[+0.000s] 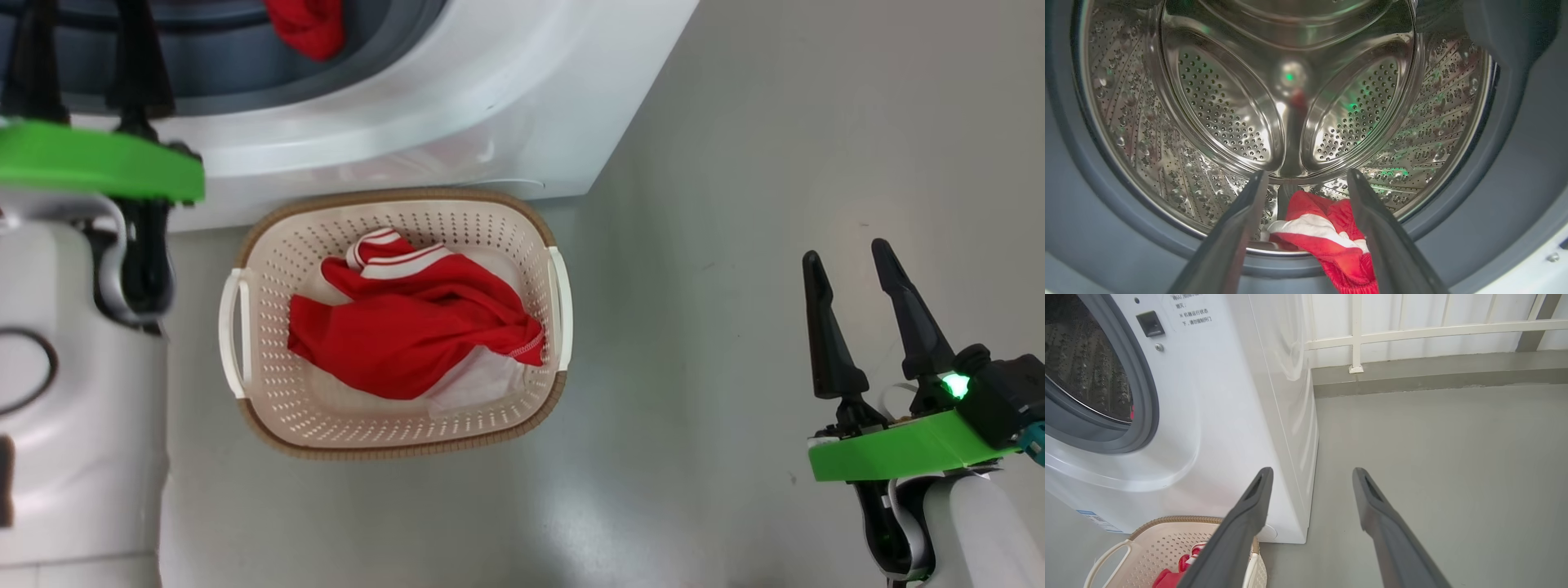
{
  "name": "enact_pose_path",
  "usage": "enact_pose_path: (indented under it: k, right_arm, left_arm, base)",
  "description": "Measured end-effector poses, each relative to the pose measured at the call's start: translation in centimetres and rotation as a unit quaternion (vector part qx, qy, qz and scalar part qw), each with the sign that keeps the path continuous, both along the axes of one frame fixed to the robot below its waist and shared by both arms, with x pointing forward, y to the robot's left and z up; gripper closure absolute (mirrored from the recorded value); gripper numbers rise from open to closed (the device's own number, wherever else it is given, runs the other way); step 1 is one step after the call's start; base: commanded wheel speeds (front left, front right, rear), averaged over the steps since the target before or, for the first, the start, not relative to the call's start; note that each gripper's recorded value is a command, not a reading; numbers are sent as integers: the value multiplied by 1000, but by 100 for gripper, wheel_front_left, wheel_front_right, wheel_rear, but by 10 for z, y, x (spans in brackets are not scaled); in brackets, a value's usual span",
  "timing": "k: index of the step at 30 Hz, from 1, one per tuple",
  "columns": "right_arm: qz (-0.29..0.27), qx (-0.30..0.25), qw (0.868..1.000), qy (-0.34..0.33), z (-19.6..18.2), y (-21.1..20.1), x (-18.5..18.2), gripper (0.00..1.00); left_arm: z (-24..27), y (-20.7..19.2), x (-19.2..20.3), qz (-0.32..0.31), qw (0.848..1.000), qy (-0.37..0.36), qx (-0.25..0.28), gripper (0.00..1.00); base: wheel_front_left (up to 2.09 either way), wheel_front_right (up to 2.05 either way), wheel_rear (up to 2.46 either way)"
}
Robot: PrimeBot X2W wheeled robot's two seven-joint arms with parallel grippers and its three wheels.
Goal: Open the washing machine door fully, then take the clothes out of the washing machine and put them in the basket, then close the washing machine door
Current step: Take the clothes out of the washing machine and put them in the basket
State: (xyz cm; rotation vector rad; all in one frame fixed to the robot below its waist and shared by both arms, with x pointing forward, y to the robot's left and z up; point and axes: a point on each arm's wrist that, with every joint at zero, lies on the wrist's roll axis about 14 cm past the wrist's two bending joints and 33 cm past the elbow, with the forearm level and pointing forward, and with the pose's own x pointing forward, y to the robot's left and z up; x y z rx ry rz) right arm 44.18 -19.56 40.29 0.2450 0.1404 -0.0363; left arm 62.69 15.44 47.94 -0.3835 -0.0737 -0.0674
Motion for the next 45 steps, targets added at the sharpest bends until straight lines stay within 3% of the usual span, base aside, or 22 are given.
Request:
enact_pose_path:
  k: [10, 16, 22, 34, 45]
  right_arm:
    - [10, 5, 1000, 19, -16, 7, 4, 0]
    - [10, 2, 1000, 20, -18, 5, 7, 0]
    - [6, 2, 1000, 27, -21, 2, 5, 0]
    - [-10, -5, 1000, 26, -18, -11, 3, 0]
    - [-20, 6, 999, 24, -20, -16, 6, 0]
  left_arm:
    - [-7, -21, 41, -32, 999, 29, 18, 0]
    - [-30, -38, 56, -57, 992, 108, -25, 0]
    - [-68, -61, 54, -99, 969, 220, -59, 0]
    - [-110, -87, 38, -154, 926, 338, -69, 0]
    - [-122, -92, 43, -160, 921, 345, -88, 0]
  base:
    - [0, 0, 0]
    - [0, 0, 0]
    - [0, 0, 0]
    - [0, 0, 0]
    - [0, 0, 0]
